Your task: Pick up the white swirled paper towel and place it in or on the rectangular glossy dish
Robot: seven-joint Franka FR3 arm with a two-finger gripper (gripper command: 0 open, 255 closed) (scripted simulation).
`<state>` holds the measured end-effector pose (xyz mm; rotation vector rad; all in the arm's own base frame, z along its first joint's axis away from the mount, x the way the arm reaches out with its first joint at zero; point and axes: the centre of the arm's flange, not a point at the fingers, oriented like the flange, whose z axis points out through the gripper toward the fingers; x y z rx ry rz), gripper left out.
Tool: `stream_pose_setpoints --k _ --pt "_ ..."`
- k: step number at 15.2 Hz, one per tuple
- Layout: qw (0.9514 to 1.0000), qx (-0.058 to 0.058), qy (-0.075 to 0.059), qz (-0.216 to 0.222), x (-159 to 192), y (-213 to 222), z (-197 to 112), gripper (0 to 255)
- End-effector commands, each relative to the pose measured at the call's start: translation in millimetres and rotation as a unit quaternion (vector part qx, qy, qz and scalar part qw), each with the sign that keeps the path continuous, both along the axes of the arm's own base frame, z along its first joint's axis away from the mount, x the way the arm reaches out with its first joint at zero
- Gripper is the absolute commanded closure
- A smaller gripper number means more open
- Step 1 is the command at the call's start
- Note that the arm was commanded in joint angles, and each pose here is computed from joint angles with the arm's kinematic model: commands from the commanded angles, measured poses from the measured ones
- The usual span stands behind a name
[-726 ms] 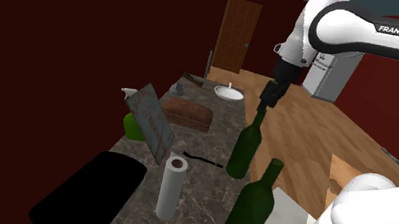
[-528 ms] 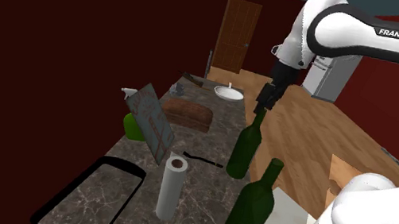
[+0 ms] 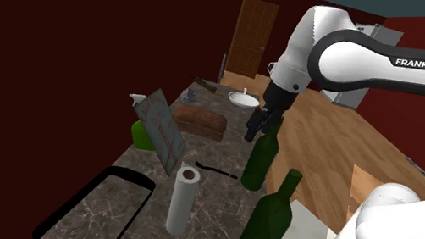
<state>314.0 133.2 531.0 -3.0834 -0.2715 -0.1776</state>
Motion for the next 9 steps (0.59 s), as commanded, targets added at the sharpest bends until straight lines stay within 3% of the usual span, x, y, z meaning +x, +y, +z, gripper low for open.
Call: stream_pose_setpoints --k 1,9 --pt "1.0 0.001 -0.004 -0.003 -2.3 23.2 -10.7 0" --pt "0.9998 0.003 -0.019 -0.01 -8.6 119.0 -54.8 0"
